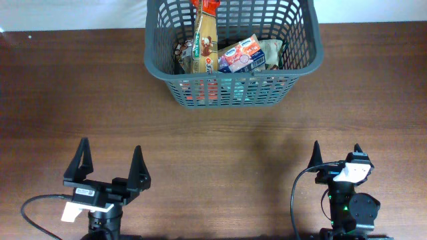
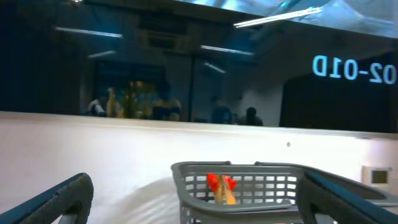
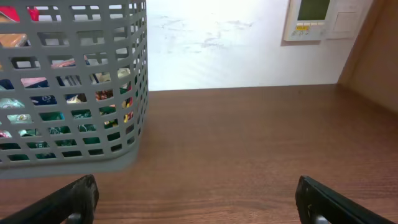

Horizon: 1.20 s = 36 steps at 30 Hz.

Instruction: Pack container

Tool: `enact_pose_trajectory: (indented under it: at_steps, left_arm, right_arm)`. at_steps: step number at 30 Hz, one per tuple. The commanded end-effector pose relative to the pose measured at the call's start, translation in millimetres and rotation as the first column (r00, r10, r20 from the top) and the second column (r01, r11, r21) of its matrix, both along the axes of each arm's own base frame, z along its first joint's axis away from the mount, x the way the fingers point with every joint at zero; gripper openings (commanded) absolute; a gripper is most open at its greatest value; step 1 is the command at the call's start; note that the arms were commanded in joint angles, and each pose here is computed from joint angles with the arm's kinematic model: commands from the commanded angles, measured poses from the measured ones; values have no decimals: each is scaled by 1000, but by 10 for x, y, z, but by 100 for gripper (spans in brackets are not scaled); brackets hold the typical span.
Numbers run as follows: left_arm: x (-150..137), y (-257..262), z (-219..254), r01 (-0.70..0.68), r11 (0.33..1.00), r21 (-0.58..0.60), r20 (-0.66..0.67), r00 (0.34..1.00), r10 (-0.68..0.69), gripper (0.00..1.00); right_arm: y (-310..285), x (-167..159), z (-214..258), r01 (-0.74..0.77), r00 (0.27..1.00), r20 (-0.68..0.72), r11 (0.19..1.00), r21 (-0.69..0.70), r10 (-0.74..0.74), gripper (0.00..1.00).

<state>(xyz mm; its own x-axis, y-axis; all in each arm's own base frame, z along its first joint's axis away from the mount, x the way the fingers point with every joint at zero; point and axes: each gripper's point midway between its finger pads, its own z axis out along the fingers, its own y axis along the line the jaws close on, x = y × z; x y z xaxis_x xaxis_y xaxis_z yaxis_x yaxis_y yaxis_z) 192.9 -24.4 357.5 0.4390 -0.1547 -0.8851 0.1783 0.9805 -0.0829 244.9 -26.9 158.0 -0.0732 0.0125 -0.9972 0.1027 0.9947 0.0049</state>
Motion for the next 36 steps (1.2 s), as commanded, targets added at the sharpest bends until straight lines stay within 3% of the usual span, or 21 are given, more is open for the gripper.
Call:
enact_pose_trajectory:
  at_steps: [1, 30, 36]
  left_arm:
    - [50, 83, -116, -44, 999, -25, -18, 999, 44, 99]
    - [448, 439, -1195, -224, 974, -11, -226, 950, 216, 99]
    - [513, 448, -1543, -226, 974, 15, -357, 909, 217, 99]
  right_arm:
    - [6, -3, -19, 0, 1000, -3, 1000, 0, 0, 99]
    - [6, -3, -19, 0, 1000, -3, 1000, 0, 0, 99]
    - [6, -3, -19, 0, 1000, -3, 1000, 0, 0, 99]
